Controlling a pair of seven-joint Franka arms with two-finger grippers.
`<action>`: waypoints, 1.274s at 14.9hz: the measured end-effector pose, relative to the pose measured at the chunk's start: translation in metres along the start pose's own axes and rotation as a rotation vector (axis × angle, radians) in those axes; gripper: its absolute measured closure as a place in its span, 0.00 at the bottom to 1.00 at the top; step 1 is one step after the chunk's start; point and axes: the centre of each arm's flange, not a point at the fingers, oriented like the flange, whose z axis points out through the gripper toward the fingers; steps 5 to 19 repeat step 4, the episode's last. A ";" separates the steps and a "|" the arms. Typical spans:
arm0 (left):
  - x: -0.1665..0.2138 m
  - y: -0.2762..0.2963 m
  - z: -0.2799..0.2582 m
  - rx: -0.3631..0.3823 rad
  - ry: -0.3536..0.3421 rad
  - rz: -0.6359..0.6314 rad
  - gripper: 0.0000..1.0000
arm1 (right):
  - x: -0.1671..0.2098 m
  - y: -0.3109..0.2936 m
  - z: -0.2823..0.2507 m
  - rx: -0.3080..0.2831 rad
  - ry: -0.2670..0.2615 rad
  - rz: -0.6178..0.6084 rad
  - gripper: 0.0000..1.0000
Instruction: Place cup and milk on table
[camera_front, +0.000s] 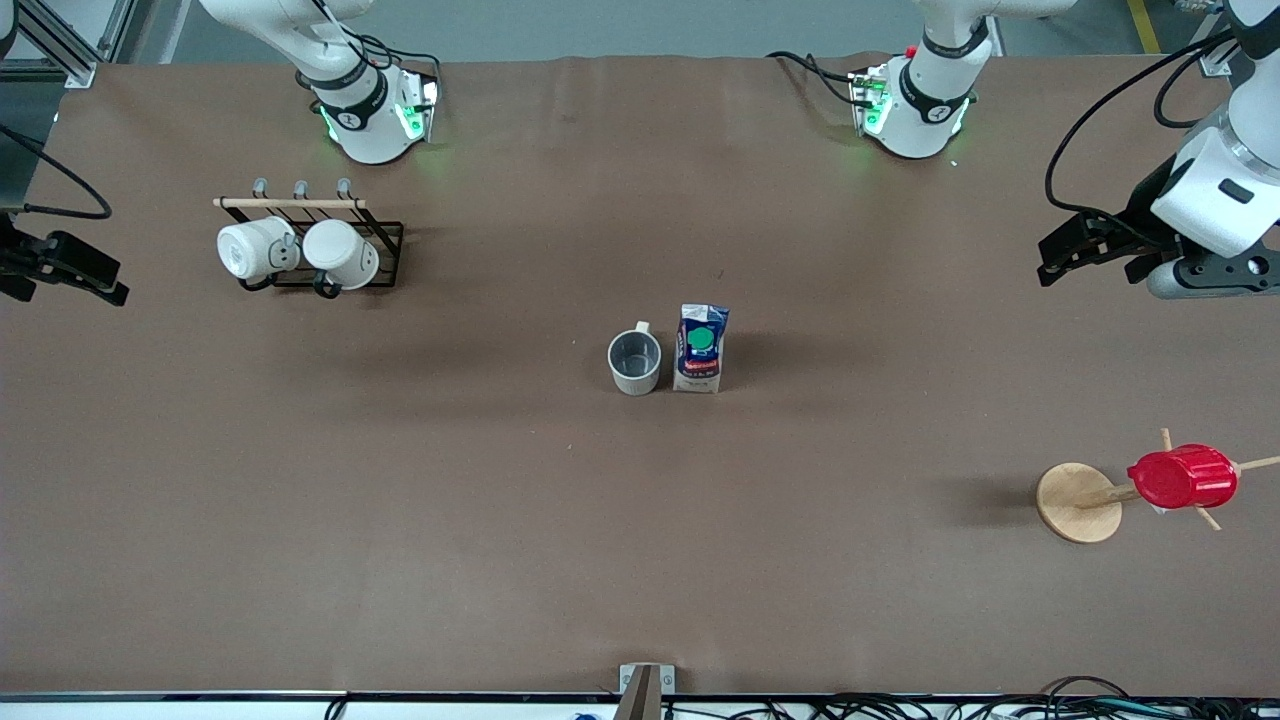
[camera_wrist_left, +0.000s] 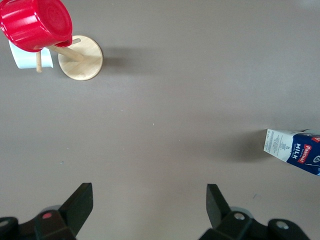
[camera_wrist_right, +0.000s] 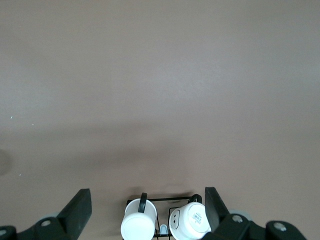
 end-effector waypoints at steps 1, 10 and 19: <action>0.000 0.001 -0.001 0.000 0.002 0.001 0.00 | 0.000 0.000 0.000 0.000 0.000 0.000 0.00; 0.001 0.001 -0.001 -0.001 0.007 0.001 0.00 | 0.000 0.000 0.000 0.000 0.000 0.000 0.00; 0.001 0.001 -0.001 -0.001 0.007 0.001 0.00 | 0.000 0.000 0.000 0.000 0.000 0.000 0.00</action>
